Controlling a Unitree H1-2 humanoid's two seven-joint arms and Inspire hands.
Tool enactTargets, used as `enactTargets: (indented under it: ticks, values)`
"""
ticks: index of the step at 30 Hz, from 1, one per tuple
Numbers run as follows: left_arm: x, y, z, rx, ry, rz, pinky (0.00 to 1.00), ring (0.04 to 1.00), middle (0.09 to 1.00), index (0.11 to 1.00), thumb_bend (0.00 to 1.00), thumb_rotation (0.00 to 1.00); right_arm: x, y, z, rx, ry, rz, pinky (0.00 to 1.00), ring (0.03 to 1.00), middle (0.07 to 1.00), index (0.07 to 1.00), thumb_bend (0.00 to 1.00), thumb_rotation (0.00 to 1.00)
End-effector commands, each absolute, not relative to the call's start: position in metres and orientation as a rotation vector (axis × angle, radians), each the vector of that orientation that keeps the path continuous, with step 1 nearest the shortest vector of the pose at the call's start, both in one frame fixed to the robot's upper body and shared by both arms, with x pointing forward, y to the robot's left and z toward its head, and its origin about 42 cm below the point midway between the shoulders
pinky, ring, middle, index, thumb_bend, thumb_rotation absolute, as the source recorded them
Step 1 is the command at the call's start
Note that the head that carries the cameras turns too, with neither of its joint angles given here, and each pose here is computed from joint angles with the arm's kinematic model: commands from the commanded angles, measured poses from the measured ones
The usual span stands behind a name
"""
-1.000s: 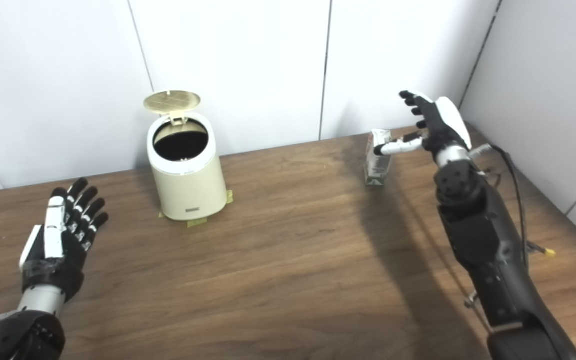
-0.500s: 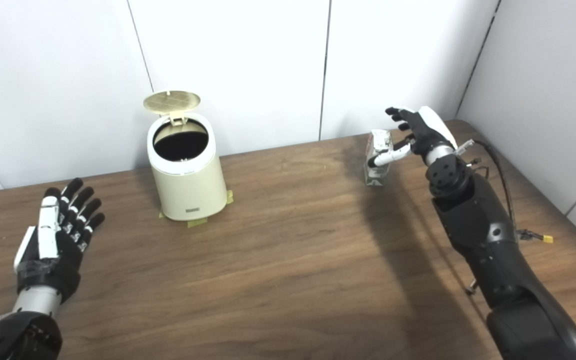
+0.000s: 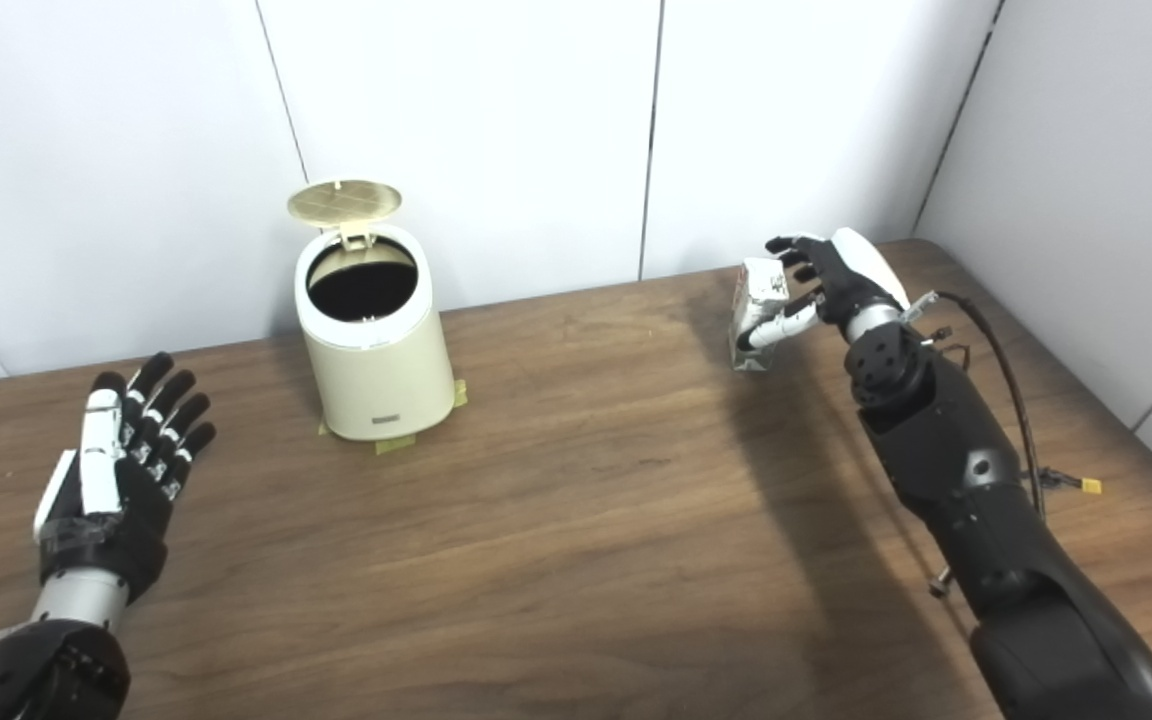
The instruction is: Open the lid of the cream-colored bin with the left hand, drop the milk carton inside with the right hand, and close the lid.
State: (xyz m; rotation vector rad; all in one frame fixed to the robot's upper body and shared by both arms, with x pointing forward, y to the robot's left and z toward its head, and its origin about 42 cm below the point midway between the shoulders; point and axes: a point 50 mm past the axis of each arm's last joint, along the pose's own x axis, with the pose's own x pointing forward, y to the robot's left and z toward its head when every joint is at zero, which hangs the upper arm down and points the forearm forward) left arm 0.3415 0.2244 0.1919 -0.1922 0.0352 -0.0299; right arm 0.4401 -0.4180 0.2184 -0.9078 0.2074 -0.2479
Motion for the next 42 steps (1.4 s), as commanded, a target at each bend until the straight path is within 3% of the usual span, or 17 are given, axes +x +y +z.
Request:
enactTargets:
  ticks: [1, 8, 11, 13, 15, 19, 21, 23, 28, 30, 33, 42]
  values:
    - [0.347, 0.222, 0.216, -0.183, -0.047, -0.056, 0.93, 0.934, 0.946, 0.95, 0.35, 1.0, 0.449, -0.42, 0.251, -0.908, 0.095, -0.279, 0.67, 0.742, 0.792, 0.782, 0.87, 0.03]
    - [0.348, 0.223, 0.216, -0.164, -0.042, -0.073, 0.96, 0.946, 0.951, 0.965, 0.35, 1.0, 0.45, -0.416, 0.245, -0.857, 0.063, -0.288, 0.57, 0.613, 0.665, 0.751, 0.83, 0.0]
    - [0.349, 0.224, 0.216, -0.153, -0.039, -0.079, 0.96, 0.947, 0.948, 0.965, 0.36, 1.0, 0.45, -0.416, 0.242, -0.837, 0.043, -0.306, 0.59, 0.583, 0.609, 0.734, 0.81, 0.0]
    - [0.348, 0.224, 0.215, -0.144, -0.037, -0.079, 0.95, 0.94, 0.942, 0.959, 0.36, 1.0, 0.451, -0.416, 0.24, -0.842, 0.032, -0.324, 0.64, 0.56, 0.51, 0.705, 0.62, 0.0]
    - [0.348, 0.224, 0.215, -0.146, -0.036, -0.08, 0.95, 0.938, 0.938, 0.955, 0.36, 1.0, 0.451, -0.416, 0.239, -0.849, 0.024, -0.337, 0.57, 0.509, 0.479, 0.669, 0.56, 0.0]
    - [0.348, 0.224, 0.215, -0.144, -0.033, -0.077, 0.94, 0.93, 0.933, 0.953, 0.36, 1.0, 0.451, -0.416, 0.237, -0.878, 0.025, -0.339, 0.4, 0.437, 0.495, 0.636, 0.54, 0.0]
    - [0.348, 0.224, 0.215, -0.147, -0.034, -0.077, 0.94, 0.928, 0.931, 0.953, 0.36, 1.0, 0.452, -0.419, 0.234, -0.882, 0.027, -0.342, 0.38, 0.427, 0.5, 0.528, 0.52, 0.0]
    - [0.348, 0.224, 0.215, -0.15, -0.035, -0.081, 0.95, 0.927, 0.929, 0.952, 0.36, 1.0, 0.452, -0.419, 0.233, -0.88, 0.025, -0.342, 0.36, 0.425, 0.501, 0.498, 0.52, 0.0]
    - [0.348, 0.224, 0.216, -0.145, -0.035, -0.087, 0.95, 0.932, 0.933, 0.953, 0.36, 1.0, 0.45, -0.416, 0.235, -0.877, 0.017, -0.339, 0.38, 0.429, 0.501, 0.489, 0.52, 0.0]
    - [0.348, 0.224, 0.216, -0.144, -0.035, -0.085, 0.94, 0.926, 0.927, 0.946, 0.36, 1.0, 0.449, -0.415, 0.236, -0.874, 0.013, -0.338, 0.39, 0.393, 0.451, 0.539, 0.51, 0.0]
    - [0.348, 0.225, 0.215, -0.146, -0.033, -0.082, 0.93, 0.926, 0.925, 0.945, 0.36, 1.0, 0.448, -0.412, 0.238, -0.875, -0.003, -0.335, 0.41, 0.392, 0.447, 0.545, 0.51, 0.0]
    - [0.348, 0.221, 0.212, -0.142, -0.028, -0.093, 0.92, 0.932, 0.936, 0.953, 0.33, 1.0, 0.443, -0.372, 0.26, -0.87, -0.175, -0.281, 0.48, 0.424, 0.476, 0.524, 0.52, 0.0]
